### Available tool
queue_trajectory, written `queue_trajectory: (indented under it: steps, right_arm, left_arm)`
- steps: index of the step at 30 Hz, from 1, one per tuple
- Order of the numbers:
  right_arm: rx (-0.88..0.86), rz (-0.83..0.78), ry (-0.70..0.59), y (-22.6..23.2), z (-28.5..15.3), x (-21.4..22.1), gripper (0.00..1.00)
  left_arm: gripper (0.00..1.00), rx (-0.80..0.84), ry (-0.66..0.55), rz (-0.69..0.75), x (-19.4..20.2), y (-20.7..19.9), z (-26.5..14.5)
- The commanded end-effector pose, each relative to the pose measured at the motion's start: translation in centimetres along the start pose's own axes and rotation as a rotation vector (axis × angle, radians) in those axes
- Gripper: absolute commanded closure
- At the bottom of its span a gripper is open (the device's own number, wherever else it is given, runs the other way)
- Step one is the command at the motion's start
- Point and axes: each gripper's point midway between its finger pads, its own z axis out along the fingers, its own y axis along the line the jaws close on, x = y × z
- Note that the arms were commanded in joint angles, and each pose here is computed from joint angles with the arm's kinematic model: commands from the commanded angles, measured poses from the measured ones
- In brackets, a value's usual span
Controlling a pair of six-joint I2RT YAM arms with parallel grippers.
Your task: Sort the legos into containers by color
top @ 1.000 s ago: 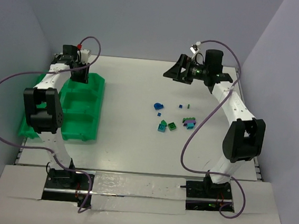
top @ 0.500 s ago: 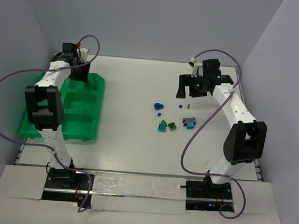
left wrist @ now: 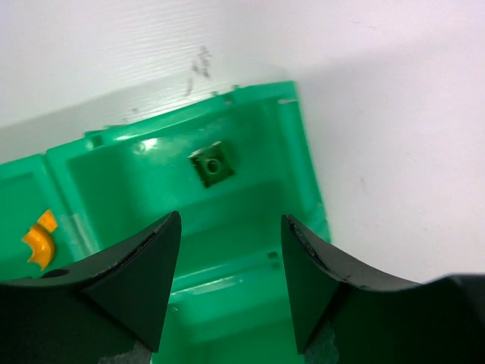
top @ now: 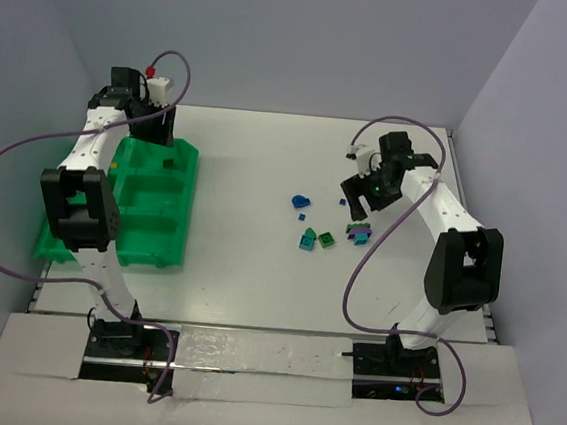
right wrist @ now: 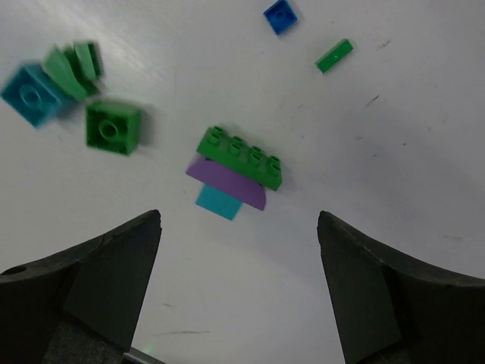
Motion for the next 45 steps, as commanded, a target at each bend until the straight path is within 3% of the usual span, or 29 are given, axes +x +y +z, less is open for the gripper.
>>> queue_trajectory:
  steps: [1,6,10,30,41,45]
  right_arm:
    - [-0.050,-0.434,-0.043,-1.0,-1.7,0.5,0.09]
    - [-0.225,-0.748,-0.026,-1.0,-0.3,1.5,0.09]
    - [-0.371,-0.815,-0.030,0.4,0.6,1.9,0.09]
    - [-0.404,-0.901,-0.018,2.0,5.4,4.6,0.09]
    - [-0.352,-0.911,-0.039,1.8,7.1,4.4,0.18]
    - [-0.334,-0.909,-0.053,1.7,7.3,4.2,0.30]
  left_arm:
    - [0.35,0.174,-0.099,0.117,-2.8,-4.1,-4.4]
    - [0.34,0.310,-0.132,0.167,-2.8,-7.8,-6.2]
    - [0.33,0.361,-0.152,0.157,-2.7,-9.2,-7.3]
    - [0.32,0.414,-0.169,0.119,-3.2,-11.3,-8.2]
    - [0.33,0.412,-0.211,0.085,-2.9,-11.8,-9.2]
    - [0.34,0.408,-0.196,0.076,-2.4,-11.7,-9.0]
